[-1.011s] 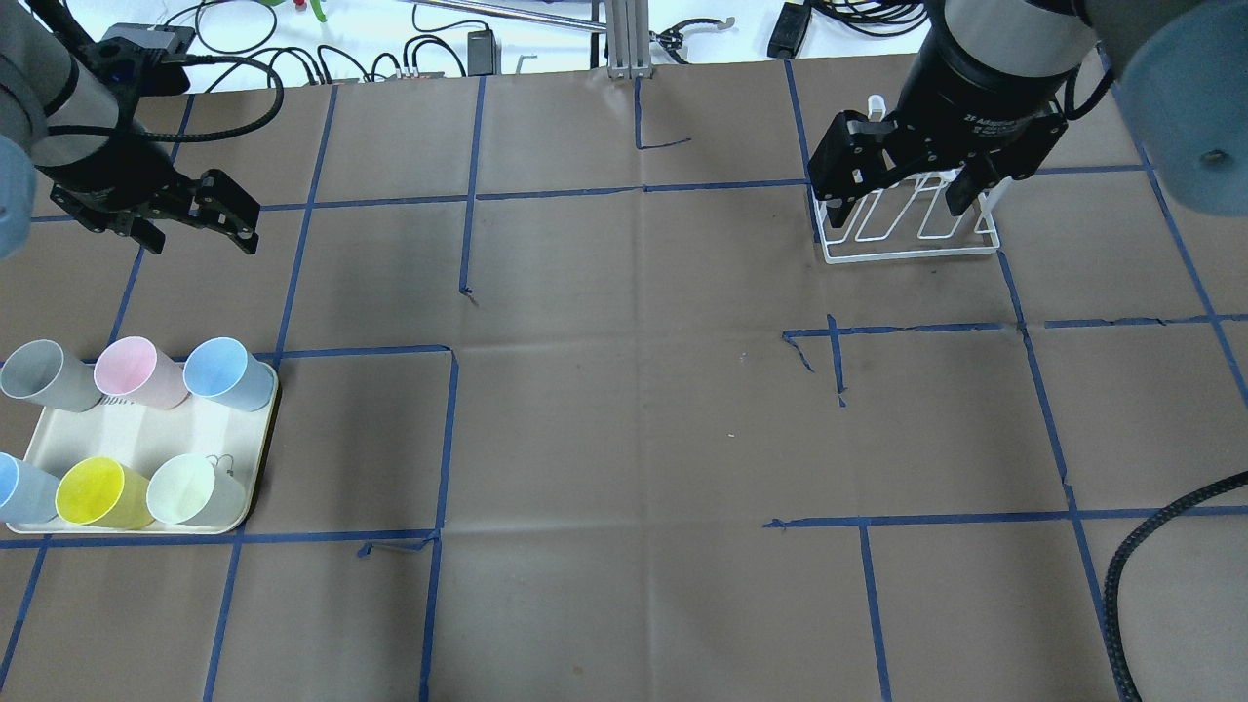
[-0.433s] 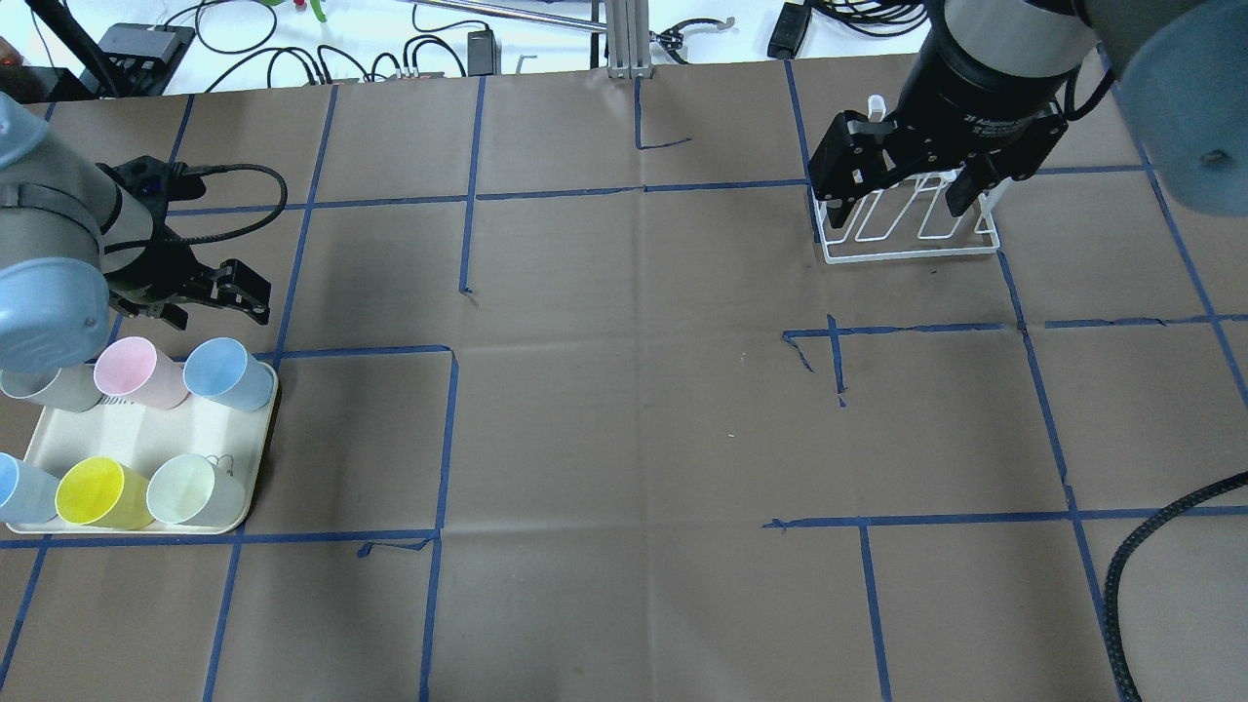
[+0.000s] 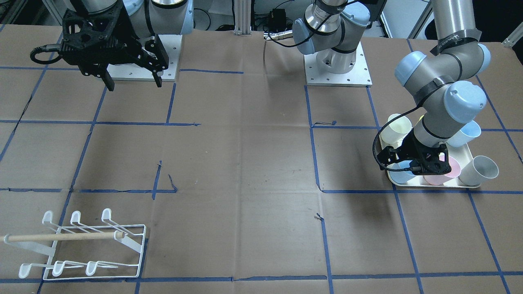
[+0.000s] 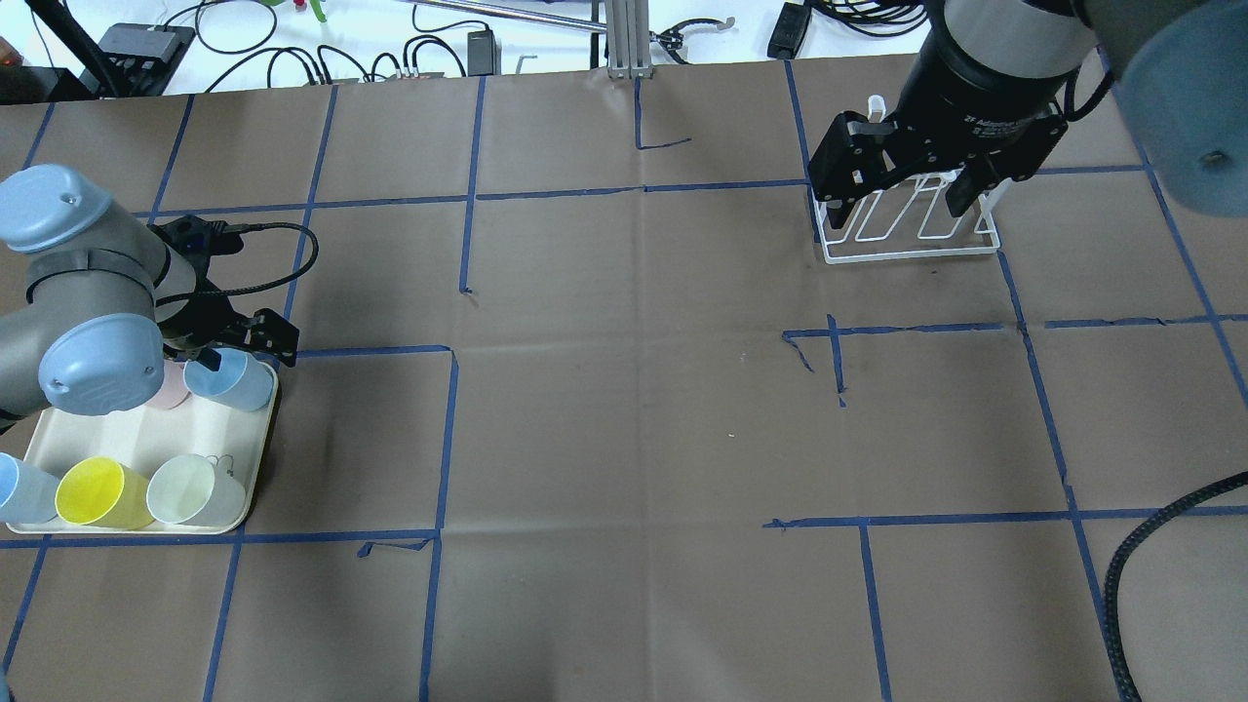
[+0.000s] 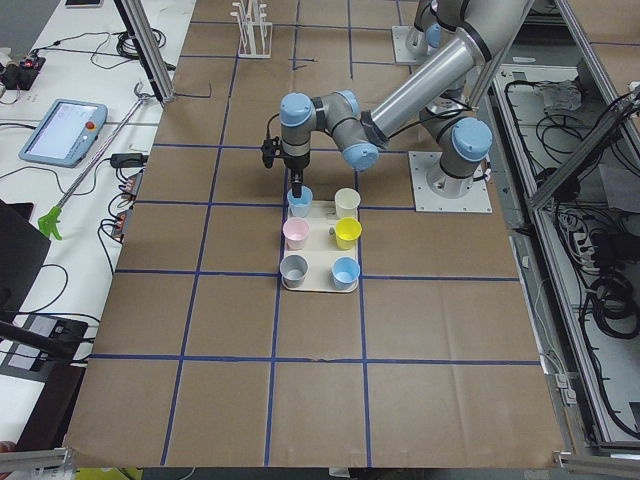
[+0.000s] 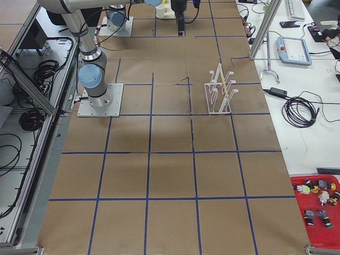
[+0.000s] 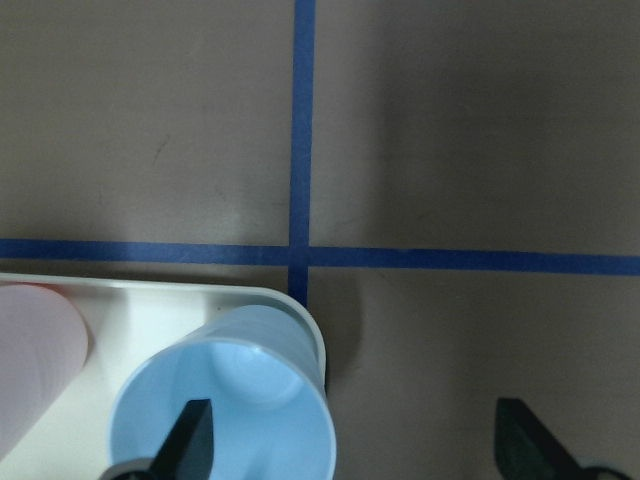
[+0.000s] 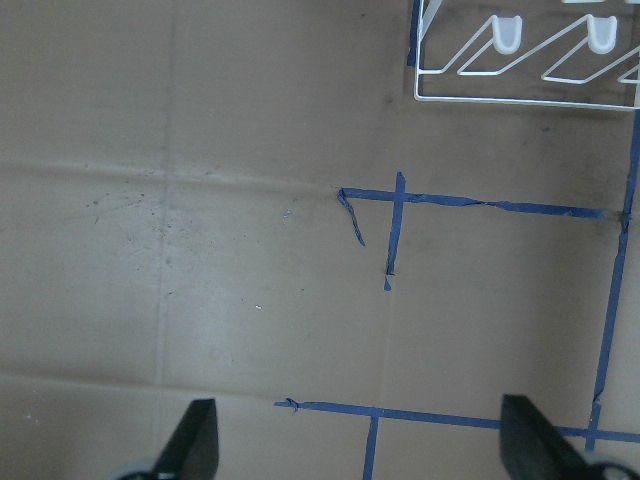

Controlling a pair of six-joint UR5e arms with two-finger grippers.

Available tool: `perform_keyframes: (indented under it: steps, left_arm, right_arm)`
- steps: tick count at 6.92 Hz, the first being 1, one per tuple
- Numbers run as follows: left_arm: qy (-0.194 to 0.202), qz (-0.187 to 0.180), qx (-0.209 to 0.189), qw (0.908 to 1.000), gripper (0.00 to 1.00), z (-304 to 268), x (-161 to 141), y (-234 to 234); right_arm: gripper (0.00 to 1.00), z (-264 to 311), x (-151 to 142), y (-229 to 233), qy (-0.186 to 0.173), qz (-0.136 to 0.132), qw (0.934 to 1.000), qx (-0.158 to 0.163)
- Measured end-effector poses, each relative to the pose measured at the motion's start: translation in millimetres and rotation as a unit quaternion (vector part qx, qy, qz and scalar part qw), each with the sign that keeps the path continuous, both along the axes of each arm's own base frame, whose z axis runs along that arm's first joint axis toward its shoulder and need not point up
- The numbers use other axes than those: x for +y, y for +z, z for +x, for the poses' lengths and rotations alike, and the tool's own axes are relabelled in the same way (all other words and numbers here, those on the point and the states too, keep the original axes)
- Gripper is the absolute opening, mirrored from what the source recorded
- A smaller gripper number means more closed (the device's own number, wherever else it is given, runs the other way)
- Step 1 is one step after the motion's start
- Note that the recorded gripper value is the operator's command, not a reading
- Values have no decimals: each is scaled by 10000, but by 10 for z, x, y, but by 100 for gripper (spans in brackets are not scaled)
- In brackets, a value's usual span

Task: Transfer IKEA cup to right arm and place on rack

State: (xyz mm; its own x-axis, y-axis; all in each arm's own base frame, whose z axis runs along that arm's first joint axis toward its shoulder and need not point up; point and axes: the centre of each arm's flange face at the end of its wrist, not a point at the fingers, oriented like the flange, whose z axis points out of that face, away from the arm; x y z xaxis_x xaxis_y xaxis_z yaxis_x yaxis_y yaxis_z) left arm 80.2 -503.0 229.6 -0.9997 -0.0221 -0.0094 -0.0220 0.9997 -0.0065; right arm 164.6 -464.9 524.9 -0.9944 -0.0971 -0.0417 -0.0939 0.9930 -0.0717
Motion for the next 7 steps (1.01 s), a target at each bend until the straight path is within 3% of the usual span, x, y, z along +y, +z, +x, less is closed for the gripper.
perform_keyframes:
  steps: [1, 3, 4, 7]
  left_arm:
    - [-12, 69, 7, 10000, 99, -14, 56, -58]
    - [-21, 106, -8, 9999, 90, -16, 103, -58]
    - [-14, 84, -22, 10000, 78, 8, 98, -39]
    - [21, -27, -81, 10000, 10, 49, 80, 61]
  right_arm:
    - [100, 0, 0, 2, 2, -3, 10000, 0]
    - [100, 1, 0, 1, 1, -3, 10000, -5]
    - [100, 2, -2, -4, -4, 3, 10000, -7]
    - [100, 2, -2, -10, -3, 14, 10000, -7]
